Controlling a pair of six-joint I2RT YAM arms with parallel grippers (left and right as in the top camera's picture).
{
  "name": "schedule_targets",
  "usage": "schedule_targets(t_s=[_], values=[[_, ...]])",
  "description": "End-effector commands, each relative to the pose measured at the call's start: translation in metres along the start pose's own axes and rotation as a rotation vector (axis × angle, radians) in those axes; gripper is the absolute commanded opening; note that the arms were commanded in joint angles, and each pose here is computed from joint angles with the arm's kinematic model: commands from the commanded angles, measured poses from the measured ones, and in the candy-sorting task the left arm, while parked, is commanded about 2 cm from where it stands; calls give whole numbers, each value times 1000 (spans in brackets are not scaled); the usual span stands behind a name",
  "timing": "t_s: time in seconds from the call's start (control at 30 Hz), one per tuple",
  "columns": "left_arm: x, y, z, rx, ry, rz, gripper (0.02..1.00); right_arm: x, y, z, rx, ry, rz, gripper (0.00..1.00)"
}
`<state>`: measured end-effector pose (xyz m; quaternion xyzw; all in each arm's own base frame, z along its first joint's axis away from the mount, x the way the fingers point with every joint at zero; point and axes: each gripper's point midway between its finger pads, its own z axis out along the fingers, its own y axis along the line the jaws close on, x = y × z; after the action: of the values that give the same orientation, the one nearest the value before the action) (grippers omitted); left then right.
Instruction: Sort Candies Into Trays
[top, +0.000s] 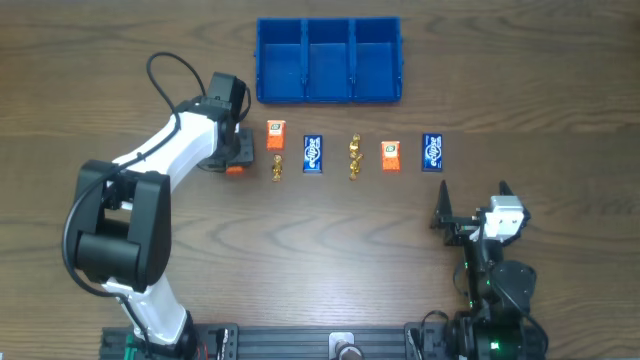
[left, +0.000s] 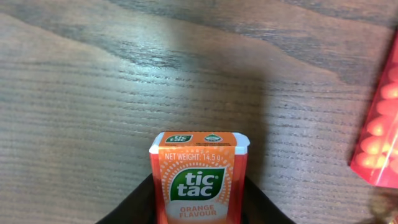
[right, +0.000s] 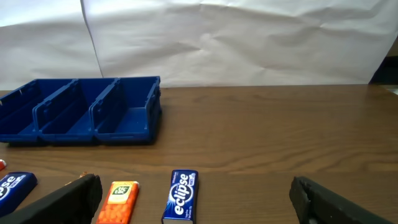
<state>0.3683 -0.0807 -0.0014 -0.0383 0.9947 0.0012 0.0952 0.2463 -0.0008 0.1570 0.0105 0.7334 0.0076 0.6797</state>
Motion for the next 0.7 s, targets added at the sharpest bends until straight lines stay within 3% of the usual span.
schedule_targets(t_s=[0.03, 0.13, 0.27, 0.33, 0.47, 0.7], values=[[-24, -9, -27, -28, -56, -22, 283, 1, -2, 0, 11, 3, -11, 1000], [-63, -32, -98, -44, -191, -38, 272, 1, -2, 0, 11, 3, -11, 1000], [-130, -80, -200, 12, -465, -30, 281, 1, -2, 0, 11, 2, -11, 1000], [-155, -92, -218, 39, -530, -35, 281, 1, -2, 0, 11, 3, -11, 1000], [-192, -117, -190, 55, -527, -9, 275, 1, -2, 0, 11, 2, -11, 1000], [-200, -116, -111, 43, -407, -17, 290, 1, -2, 0, 11, 3, -11, 1000]])
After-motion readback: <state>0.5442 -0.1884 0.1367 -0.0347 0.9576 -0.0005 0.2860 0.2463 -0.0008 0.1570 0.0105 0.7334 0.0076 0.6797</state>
